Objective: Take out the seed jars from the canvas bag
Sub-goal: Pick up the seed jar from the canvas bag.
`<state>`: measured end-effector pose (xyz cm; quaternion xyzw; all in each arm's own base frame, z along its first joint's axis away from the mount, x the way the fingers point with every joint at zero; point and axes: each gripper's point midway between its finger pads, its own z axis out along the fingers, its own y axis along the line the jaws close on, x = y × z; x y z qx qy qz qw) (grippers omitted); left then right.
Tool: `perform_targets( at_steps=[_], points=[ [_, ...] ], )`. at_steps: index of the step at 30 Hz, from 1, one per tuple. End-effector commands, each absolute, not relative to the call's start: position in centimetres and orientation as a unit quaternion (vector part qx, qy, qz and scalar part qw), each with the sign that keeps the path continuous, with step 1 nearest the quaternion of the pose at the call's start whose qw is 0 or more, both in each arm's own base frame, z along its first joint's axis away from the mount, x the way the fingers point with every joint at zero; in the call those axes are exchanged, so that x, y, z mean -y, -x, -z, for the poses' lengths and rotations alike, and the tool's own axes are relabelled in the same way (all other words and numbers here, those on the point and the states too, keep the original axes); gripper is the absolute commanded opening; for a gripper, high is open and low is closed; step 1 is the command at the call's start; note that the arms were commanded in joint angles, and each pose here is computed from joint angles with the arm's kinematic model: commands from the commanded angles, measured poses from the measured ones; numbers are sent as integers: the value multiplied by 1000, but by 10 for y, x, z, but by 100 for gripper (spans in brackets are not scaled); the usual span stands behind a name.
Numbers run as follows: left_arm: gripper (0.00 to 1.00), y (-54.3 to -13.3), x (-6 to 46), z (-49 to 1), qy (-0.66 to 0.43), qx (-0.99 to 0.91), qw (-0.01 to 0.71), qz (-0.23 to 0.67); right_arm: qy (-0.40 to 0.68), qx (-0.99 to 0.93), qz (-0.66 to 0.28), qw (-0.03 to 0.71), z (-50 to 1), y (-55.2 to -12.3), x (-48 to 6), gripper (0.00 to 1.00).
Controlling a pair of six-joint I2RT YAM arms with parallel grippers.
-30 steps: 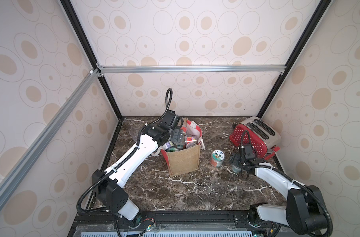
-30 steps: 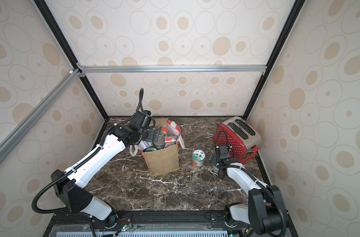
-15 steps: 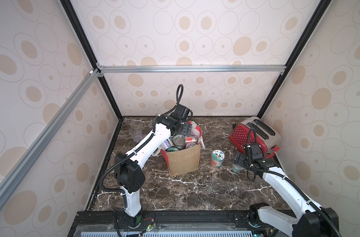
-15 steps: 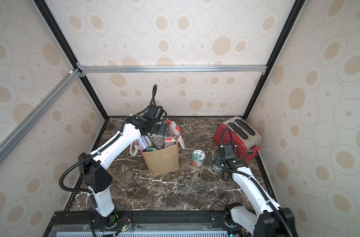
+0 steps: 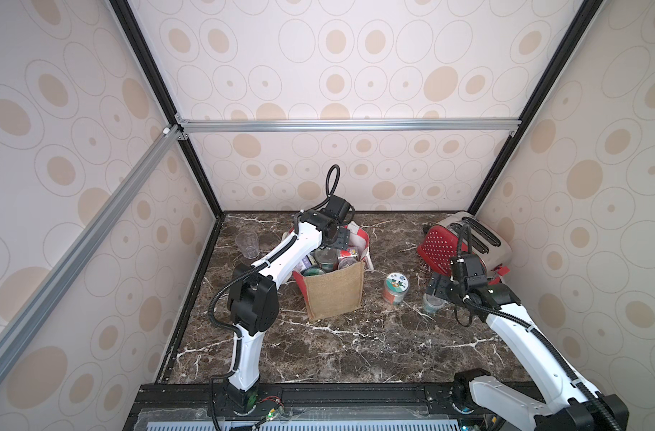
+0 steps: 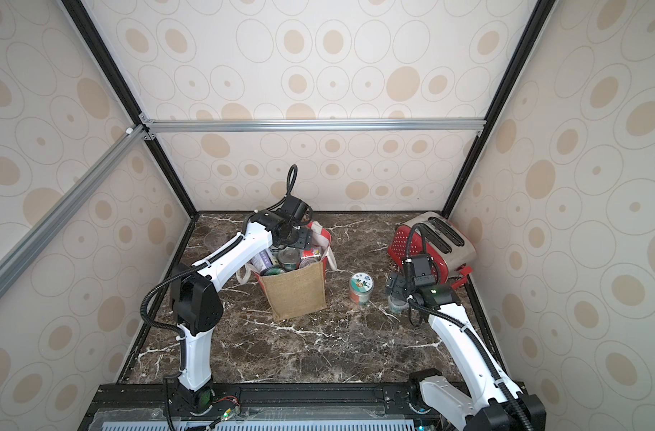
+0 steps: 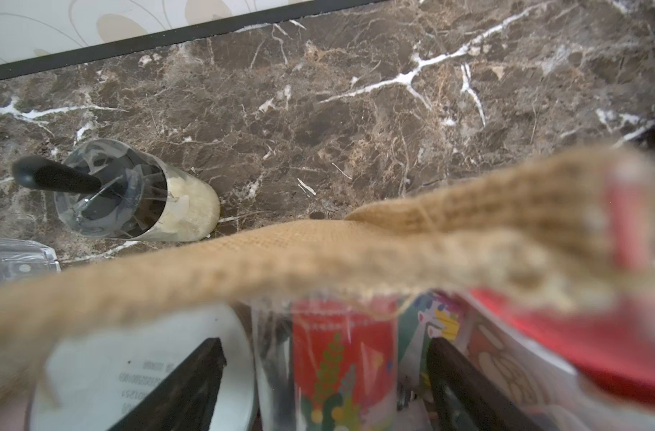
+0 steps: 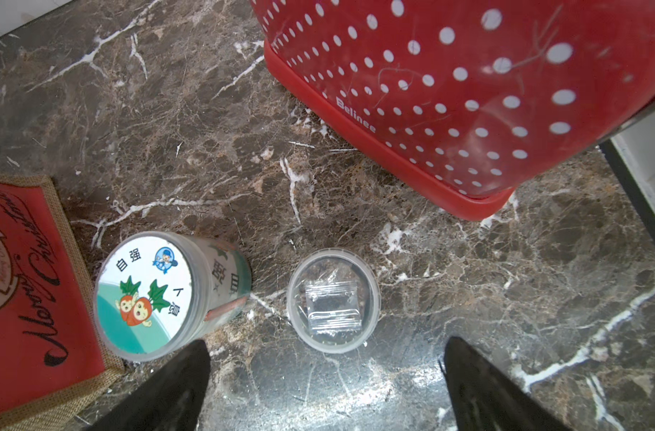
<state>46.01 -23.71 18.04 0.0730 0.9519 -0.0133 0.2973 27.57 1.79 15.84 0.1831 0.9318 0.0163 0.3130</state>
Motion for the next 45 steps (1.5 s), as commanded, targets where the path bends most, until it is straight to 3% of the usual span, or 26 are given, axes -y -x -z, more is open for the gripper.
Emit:
perform_targets(
  at_steps=[1,13,28,38,45],
  points=[
    [83,-463,230,-156,-47,-959,279,3,-177,-935,-20,306,-162,-272,-19,100],
    [59,-464,230,-172,-26,-948,316,29,-175,-934,-37,308,-166,-273,-25,100],
    [56,-453,229,-262,-20,-916,391,84,-168,-927,-90,322,-191,-275,-40,100],
    [55,-427,242,-325,-21,-879,434,197,-88,-896,-280,332,-244,-283,-108,100],
    [58,-378,282,-378,-121,-790,478,365,-31,-845,-420,330,-300,-284,-161,100]
  ],
)
